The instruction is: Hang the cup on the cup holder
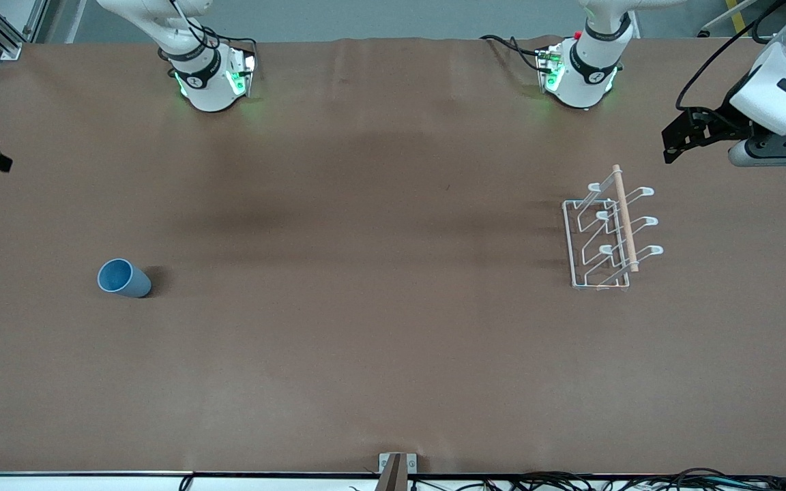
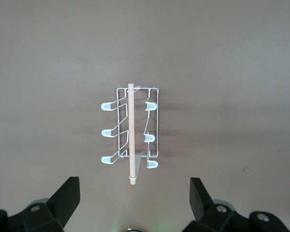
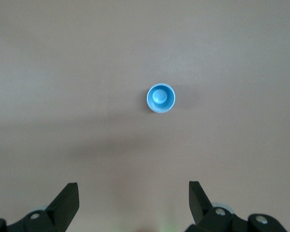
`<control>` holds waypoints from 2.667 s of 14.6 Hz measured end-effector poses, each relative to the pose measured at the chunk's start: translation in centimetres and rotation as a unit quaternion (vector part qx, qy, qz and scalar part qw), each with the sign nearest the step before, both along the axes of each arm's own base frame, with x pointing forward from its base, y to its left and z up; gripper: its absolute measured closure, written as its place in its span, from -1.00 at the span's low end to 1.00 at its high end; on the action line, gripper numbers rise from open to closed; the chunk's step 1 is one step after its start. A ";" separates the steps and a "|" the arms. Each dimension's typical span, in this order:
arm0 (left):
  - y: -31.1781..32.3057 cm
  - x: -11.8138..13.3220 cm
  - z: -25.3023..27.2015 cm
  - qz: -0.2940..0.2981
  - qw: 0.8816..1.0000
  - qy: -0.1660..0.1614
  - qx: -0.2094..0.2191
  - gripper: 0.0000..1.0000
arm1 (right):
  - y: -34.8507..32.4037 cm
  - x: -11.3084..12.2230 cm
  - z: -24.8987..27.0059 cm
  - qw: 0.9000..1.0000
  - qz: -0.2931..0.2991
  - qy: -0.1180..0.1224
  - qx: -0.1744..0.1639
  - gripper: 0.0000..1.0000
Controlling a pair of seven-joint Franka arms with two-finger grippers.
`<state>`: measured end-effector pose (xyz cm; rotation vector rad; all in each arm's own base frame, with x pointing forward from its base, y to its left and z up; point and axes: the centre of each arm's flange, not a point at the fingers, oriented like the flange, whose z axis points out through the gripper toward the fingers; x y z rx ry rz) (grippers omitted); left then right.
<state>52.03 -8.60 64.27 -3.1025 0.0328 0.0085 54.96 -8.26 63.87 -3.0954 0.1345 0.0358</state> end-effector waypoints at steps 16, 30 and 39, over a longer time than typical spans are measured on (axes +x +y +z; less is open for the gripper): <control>0.2 0.8 0.1 -0.017 1.000 -0.001 -0.003 -1.00 | -7.2 6.8 -29.6 0.996 -0.037 0.087 0.003 -0.99; 1.1 1.1 -0.3 -0.009 1.000 0.002 -0.003 -1.00 | -9.2 6.3 -40.6 0.991 -0.045 0.116 0.050 -0.51; 1.2 1.1 -0.3 -0.009 1.000 0.002 -0.003 -1.00 | -8.9 6.1 -40.1 0.990 -0.019 0.125 0.061 0.89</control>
